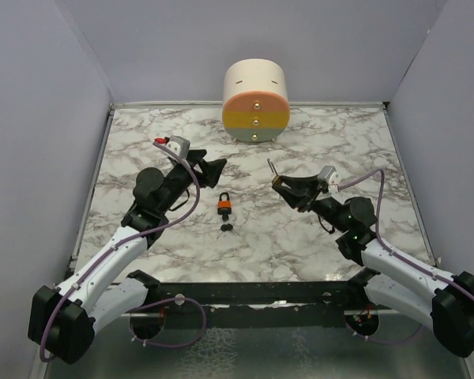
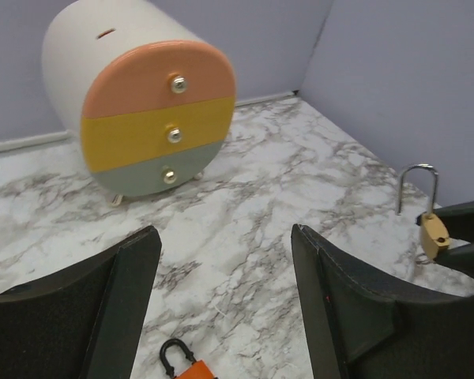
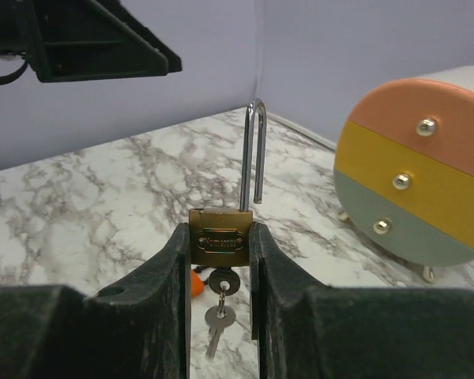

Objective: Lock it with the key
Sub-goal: Pick up the lock from the center of the board.

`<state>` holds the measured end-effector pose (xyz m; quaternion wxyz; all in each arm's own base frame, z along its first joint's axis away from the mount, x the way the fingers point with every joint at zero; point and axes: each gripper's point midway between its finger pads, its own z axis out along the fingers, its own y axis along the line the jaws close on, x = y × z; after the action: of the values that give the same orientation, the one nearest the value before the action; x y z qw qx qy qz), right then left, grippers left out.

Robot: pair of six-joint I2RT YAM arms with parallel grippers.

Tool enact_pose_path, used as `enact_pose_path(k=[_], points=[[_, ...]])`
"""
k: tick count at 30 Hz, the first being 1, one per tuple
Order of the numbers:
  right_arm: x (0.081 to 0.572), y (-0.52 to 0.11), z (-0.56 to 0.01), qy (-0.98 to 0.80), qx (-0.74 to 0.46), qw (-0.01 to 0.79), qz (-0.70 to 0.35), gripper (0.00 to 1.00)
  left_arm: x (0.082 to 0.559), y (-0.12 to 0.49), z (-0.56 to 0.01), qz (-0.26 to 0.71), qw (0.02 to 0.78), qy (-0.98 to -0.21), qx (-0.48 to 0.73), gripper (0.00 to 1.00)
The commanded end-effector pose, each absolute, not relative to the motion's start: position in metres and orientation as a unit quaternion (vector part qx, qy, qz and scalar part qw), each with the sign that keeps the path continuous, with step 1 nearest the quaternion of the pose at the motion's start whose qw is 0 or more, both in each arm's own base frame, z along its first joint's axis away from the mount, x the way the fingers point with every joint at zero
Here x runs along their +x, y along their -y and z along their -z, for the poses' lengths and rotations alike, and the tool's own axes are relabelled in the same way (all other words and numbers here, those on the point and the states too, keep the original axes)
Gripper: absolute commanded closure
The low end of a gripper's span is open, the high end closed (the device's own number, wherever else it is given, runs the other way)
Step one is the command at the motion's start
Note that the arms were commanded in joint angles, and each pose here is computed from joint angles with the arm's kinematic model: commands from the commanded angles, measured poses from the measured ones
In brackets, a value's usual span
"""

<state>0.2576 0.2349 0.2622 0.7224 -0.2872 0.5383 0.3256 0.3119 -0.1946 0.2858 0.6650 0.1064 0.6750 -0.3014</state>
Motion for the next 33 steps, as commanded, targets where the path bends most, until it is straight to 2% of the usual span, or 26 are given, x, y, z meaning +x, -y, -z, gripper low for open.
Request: enact_pose_path(k=[1, 11, 23, 26, 33], points=[[0.223, -0.245, -0.279, -0.481, -0.326, 0.715, -0.39, 0.99, 0.271, 0.229, -0.341, 0.381, 0.689, -0.566, 0.242, 0.3], [0.192, -0.252, -0.285, -0.444, -0.373, 0.691, -0.431, 0.99, 0.199, 0.266, -0.344, 0.491, 0.616, -0.455, 0.415, 0.28], [0.174, -0.258, -0.294, -0.421, -0.396, 0.67, -0.465, 0.99, 0.19, 0.271, -0.346, 0.516, 0.602, -0.436, 0.426, 0.27], [0.172, -0.26, -0.294, -0.42, -0.402, 0.664, -0.47, 0.99, 0.192, 0.273, -0.345, 0.519, 0.599, -0.438, 0.423, 0.31], [0.173, -0.261, -0.294, -0.42, -0.399, 0.664, -0.473, 0.99, 0.19, 0.285, -0.338, 0.549, 0.564, -0.442, 0.431, 0.48]])
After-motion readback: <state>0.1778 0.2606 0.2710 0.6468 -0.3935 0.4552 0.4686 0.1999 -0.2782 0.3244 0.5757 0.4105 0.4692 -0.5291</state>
